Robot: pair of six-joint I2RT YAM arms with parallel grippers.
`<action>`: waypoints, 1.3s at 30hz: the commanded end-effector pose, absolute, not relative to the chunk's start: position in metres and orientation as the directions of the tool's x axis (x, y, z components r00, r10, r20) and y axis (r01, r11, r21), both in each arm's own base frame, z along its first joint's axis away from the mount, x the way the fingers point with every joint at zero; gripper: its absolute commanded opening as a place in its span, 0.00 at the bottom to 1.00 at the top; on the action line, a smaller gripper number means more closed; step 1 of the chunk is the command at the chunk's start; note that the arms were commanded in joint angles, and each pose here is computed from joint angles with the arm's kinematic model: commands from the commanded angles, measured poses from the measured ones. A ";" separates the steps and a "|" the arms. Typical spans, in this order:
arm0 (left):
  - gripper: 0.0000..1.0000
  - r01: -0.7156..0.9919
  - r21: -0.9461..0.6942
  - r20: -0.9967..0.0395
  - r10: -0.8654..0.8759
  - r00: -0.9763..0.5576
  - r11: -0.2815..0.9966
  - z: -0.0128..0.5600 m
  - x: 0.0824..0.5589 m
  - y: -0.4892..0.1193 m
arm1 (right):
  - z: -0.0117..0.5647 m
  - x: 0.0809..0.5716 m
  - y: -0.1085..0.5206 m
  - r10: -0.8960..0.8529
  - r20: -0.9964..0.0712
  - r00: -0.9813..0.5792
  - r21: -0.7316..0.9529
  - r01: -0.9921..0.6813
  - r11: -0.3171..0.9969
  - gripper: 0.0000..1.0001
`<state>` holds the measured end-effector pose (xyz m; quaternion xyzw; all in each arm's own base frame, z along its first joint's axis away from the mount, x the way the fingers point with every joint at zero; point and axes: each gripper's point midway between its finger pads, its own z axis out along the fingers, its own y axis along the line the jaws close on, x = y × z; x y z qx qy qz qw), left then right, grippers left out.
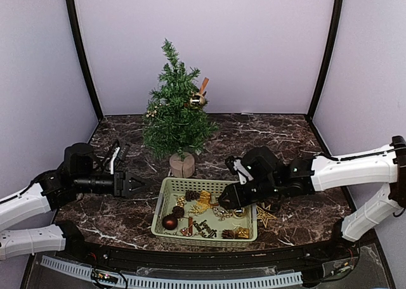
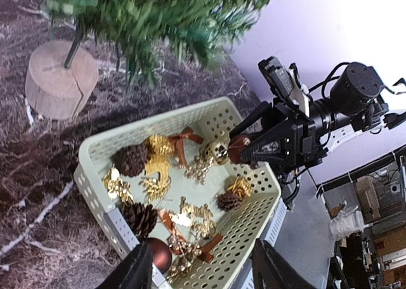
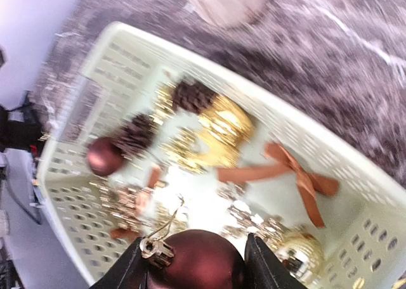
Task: Decorate the small christmas tree
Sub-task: Place the ornament ball in the bin, then pick up the ornament deer from the bin.
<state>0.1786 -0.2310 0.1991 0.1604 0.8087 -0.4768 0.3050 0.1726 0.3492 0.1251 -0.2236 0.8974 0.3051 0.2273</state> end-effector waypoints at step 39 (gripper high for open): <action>0.60 0.366 -0.714 -0.408 0.070 -0.910 0.597 0.087 0.172 -0.269 | 0.053 0.176 0.438 -0.692 -0.618 -0.374 -0.013 -0.875 0.484 0.65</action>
